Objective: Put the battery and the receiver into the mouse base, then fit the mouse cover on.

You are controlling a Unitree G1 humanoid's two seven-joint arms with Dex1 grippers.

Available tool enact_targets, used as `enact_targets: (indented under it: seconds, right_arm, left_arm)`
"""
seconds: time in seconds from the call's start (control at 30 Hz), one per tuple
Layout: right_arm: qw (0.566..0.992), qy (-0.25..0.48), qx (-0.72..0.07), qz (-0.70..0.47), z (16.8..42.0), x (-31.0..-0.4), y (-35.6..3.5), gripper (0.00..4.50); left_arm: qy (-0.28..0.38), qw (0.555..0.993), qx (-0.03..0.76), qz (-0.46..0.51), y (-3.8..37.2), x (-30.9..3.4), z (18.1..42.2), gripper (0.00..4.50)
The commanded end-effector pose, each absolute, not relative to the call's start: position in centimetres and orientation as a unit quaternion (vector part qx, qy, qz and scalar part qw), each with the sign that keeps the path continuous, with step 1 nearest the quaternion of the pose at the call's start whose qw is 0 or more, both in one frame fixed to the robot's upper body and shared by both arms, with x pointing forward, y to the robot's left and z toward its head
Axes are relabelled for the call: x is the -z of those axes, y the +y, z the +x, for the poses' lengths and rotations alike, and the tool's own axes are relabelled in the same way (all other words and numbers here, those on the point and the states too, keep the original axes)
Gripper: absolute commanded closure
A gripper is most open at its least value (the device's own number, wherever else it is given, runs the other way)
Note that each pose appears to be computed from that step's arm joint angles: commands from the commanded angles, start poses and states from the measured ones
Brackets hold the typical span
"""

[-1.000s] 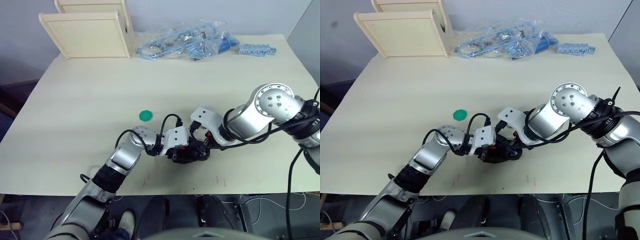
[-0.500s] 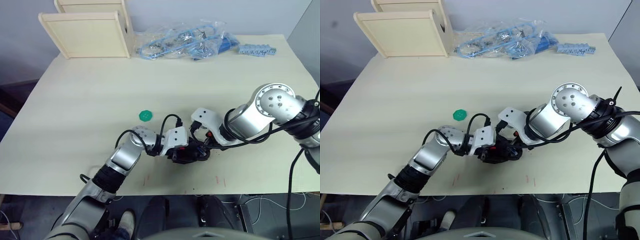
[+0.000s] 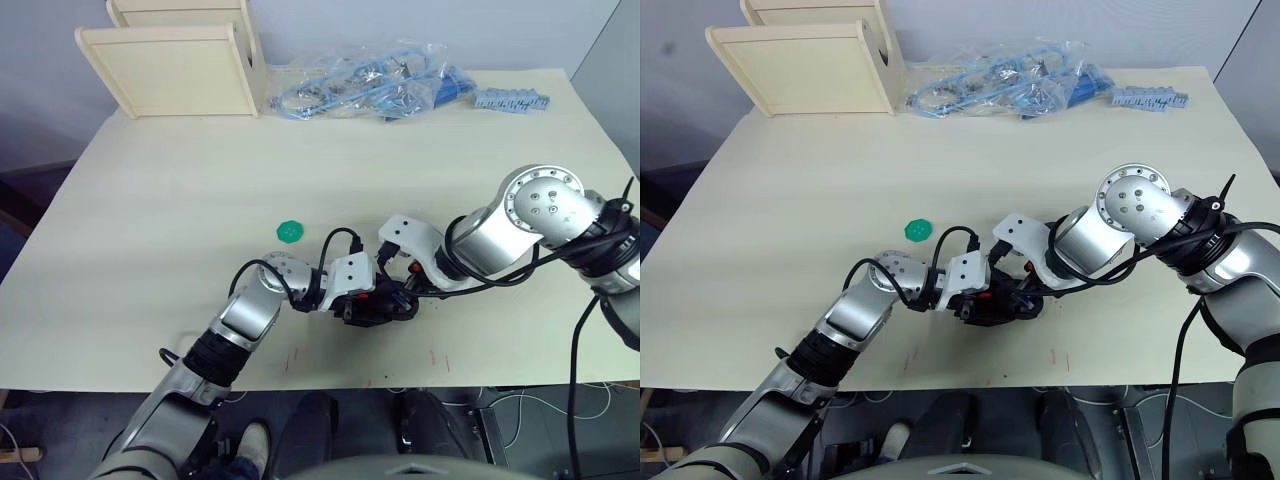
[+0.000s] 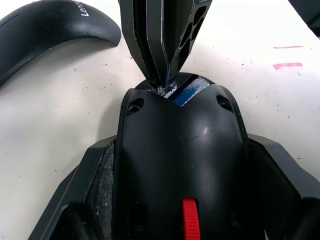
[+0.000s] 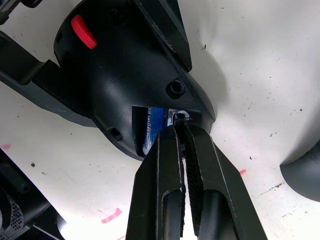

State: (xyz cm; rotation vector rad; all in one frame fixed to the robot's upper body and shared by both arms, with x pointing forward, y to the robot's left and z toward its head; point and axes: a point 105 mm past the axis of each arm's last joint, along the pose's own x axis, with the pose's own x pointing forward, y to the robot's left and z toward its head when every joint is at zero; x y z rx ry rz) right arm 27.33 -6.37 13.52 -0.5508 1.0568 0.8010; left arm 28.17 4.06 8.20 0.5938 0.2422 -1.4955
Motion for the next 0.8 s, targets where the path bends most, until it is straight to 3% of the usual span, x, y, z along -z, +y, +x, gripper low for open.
enact_targets:
  seconds: [0.03,0.33,0.8]
  right_arm:
    - [0.746,0.492,-0.377,-0.243,26.7,-13.6,-6.6,4.50]
    - [0.730,0.507,-0.395,-0.233,25.9,-13.3,-6.6,4.50]
    - [0.763,0.479,-0.336,-0.273,28.1,-13.7,-8.0,4.50]
  left_arm:
    - [0.137,0.678,0.672,0.266,4.2,-6.6,27.6,1.46]
    - [0.139,0.676,0.673,0.267,4.3,-6.6,27.6,1.46]
    - [0.138,0.675,0.674,0.267,4.2,-6.5,27.5,1.46]
